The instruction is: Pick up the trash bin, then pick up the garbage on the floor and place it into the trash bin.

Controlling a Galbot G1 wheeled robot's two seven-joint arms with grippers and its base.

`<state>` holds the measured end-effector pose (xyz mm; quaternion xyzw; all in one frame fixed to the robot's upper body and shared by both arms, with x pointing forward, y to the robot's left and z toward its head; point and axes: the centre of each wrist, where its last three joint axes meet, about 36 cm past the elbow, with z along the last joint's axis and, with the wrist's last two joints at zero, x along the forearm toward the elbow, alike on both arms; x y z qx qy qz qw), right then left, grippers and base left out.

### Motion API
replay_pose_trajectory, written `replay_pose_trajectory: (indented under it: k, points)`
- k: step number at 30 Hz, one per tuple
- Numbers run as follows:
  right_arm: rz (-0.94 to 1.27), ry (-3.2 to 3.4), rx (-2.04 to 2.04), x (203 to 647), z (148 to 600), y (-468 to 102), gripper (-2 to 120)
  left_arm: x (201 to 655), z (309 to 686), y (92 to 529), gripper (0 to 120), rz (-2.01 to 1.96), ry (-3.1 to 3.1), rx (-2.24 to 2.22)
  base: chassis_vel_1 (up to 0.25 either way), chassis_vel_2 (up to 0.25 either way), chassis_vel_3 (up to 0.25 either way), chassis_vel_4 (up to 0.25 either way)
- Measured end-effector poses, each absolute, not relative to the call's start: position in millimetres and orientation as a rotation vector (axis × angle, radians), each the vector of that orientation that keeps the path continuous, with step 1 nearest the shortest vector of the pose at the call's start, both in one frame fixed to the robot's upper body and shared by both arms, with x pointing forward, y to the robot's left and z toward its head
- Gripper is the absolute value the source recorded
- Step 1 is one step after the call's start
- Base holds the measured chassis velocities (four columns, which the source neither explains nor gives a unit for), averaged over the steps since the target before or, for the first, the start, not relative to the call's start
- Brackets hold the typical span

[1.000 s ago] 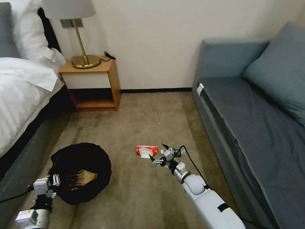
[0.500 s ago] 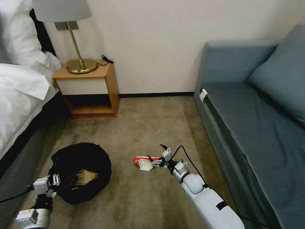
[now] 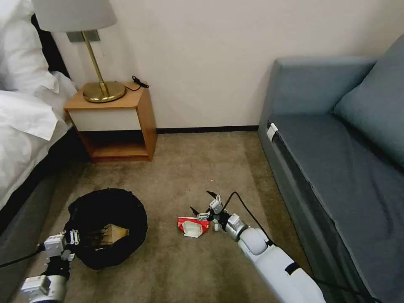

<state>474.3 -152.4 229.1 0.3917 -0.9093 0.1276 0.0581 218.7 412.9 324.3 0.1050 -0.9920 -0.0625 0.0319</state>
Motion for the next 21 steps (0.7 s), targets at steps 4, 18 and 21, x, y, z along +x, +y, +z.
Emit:
replay_pose_trajectory:
  k: [4,18,21]
  points:
    - [0.393,-2.702,1.217,489,237,-151,100,217,327,415,6,-0.201,-3.055,0.329,0.0,0.0,0.0,0.0]
    - [0.44,-2.264,1.435,537,224,-129,100,210,336,415,6,-0.216,-3.06,0.342,0.0,0.0,0.0,0.0]
    - [0.446,-2.224,1.445,533,219,-124,100,208,334,415,6,-0.219,-3.055,0.344,0.0,0.0,0.0,0.0]
